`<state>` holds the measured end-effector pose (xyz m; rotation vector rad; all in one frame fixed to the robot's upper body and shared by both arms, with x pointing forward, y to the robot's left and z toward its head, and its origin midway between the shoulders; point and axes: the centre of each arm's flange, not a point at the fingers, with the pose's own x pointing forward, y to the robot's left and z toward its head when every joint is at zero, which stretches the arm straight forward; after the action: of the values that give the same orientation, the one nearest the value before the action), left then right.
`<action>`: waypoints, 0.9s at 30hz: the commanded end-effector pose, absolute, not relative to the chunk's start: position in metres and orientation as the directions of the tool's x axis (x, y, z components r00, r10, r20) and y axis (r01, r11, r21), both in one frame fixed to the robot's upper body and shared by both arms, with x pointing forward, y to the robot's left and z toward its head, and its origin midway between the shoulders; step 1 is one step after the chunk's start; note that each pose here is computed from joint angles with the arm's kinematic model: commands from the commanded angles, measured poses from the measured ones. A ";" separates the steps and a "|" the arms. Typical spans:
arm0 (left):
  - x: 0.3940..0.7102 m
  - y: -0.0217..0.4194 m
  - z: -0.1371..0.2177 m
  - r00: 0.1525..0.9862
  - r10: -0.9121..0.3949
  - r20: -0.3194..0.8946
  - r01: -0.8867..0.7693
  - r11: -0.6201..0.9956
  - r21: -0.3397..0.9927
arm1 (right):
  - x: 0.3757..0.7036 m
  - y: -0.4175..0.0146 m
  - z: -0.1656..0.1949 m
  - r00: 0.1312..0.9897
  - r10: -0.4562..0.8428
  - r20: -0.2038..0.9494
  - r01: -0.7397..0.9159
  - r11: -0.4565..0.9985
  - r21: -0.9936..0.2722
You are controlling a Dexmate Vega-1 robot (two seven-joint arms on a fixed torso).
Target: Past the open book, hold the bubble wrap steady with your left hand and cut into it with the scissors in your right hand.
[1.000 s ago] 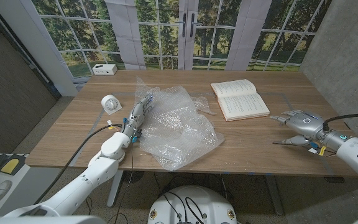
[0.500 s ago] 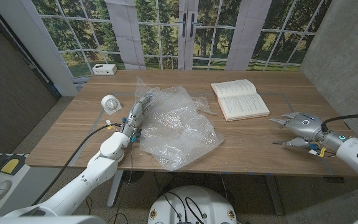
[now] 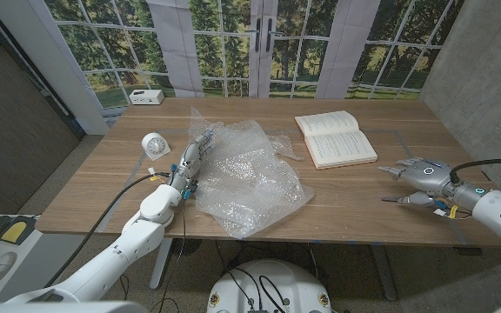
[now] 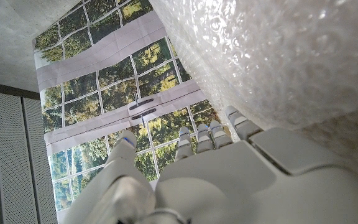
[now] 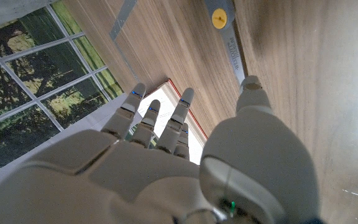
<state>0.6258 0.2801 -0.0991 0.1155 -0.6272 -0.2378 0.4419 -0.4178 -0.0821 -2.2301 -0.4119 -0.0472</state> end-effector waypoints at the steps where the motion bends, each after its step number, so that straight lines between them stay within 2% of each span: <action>1: 0.628 0.278 -0.101 0.785 -0.260 0.562 0.193 0.965 0.177 | 0.444 -0.418 -0.078 0.952 0.270 0.142 0.283 -0.609 -0.741; 27: 0.629 0.277 -0.103 0.785 -0.268 0.558 0.201 0.963 0.180 | 0.447 -0.429 -0.082 0.969 0.228 0.092 0.219 -0.633 -0.743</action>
<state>0.6284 0.2781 -0.1017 0.1143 -0.6180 -0.2486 0.4450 -0.4256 -0.0793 -2.2685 -0.3407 -0.0050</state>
